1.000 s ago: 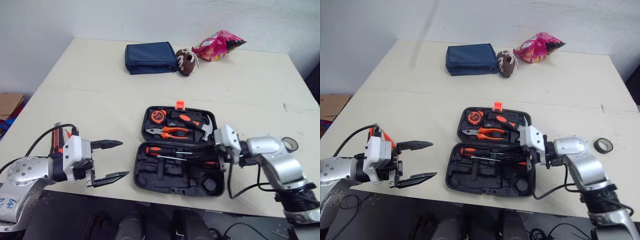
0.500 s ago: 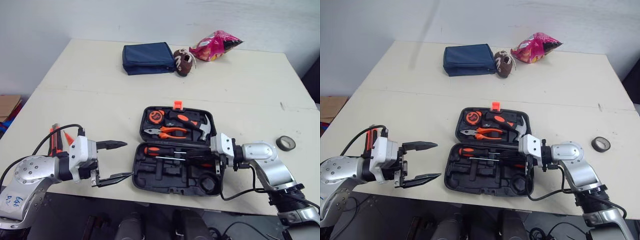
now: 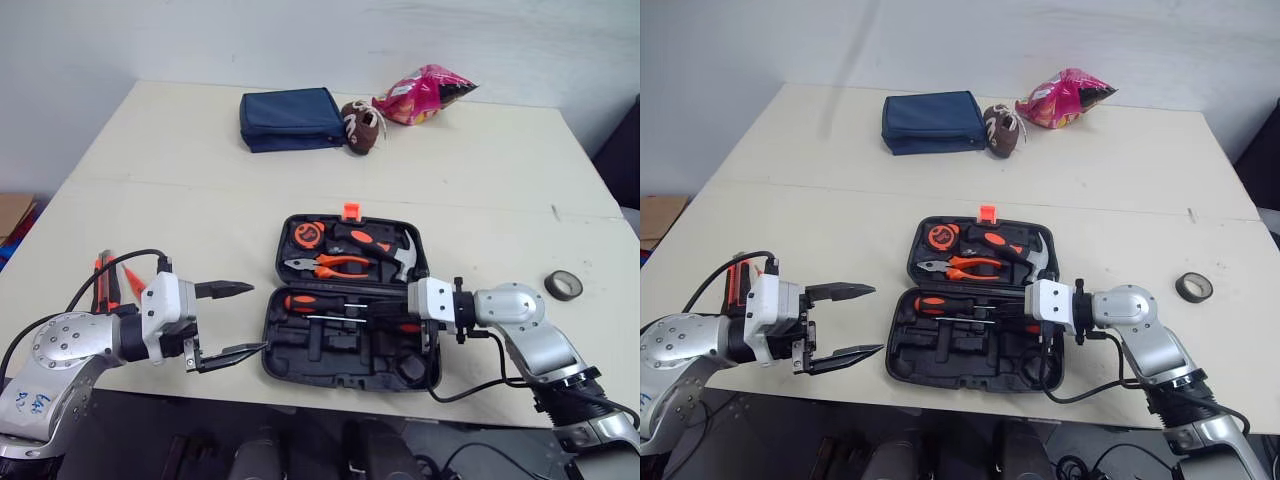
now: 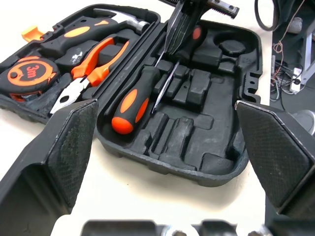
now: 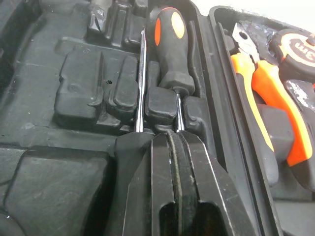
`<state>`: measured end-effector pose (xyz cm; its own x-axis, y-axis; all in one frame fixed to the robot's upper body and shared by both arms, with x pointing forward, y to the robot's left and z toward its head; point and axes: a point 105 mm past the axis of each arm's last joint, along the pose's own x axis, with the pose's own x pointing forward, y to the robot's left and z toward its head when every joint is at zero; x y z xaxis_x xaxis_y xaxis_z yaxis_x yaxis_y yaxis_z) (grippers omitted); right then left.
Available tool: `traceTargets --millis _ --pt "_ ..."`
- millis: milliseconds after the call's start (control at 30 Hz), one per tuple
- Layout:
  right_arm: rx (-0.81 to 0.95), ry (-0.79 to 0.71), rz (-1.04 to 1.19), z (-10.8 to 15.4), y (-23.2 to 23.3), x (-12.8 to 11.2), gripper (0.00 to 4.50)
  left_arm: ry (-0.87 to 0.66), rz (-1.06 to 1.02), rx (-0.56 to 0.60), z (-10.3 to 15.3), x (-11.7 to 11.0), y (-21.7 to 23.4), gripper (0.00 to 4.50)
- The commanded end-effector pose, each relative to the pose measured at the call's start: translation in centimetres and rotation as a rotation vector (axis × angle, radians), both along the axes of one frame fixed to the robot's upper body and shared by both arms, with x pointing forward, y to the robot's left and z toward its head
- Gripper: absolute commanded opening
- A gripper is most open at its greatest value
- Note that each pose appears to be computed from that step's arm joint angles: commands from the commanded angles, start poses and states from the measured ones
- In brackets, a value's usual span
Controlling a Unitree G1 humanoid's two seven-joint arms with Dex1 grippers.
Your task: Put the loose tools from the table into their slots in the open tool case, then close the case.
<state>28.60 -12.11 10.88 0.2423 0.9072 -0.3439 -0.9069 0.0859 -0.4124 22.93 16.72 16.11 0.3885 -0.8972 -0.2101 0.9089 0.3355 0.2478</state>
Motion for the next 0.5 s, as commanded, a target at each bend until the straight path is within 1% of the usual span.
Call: traceTargets --millis 33,100,200,233,300,333,367,400,433,500 --pt "0.137 0.018 0.056 2.6 0.1 -1.1 0.07 -0.058 0.036 0.006 1.0 0.2 0.9 4.50" --pt "0.141 -0.031 0.029 4.2 -1.4 -1.0 0.07 -0.044 0.073 -0.004 1.4 0.2 2.1 4.50" --pt "0.128 -0.083 -0.004 5.3 -3.1 -1.0 0.07 -0.030 0.106 0.002 1.5 -0.1 3.4 4.50" --pt "0.150 -0.079 -0.068 5.7 -4.8 -0.8 0.07 -0.037 0.171 0.019 1.5 0.1 5.0 4.50" --pt "0.183 -0.047 -0.200 6.5 -8.7 -1.1 0.07 -0.052 0.331 0.036 1.9 0.2 9.1 4.50" --pt "0.205 -0.035 -0.242 6.9 -9.9 -1.3 0.07 -0.055 0.383 0.040 2.0 0.1 10.5 4.50" --pt "0.217 -0.067 -0.319 7.2 -11.8 -1.3 0.33 -0.064 0.457 0.049 2.2 -0.1 12.6 4.50" --pt "0.224 -0.093 -0.371 7.5 -12.9 -1.3 0.72 -0.069 0.502 0.056 2.2 -0.3 13.9 4.50" --pt "0.199 -0.112 -0.429 7.2 -14.6 -1.5 0.94 -0.079 0.559 0.062 2.3 -0.6 15.5 4.50" --pt "0.142 -0.136 -0.568 6.4 -18.6 -2.3 1.88 -0.098 0.680 0.073 2.6 -1.1 18.7 4.50"
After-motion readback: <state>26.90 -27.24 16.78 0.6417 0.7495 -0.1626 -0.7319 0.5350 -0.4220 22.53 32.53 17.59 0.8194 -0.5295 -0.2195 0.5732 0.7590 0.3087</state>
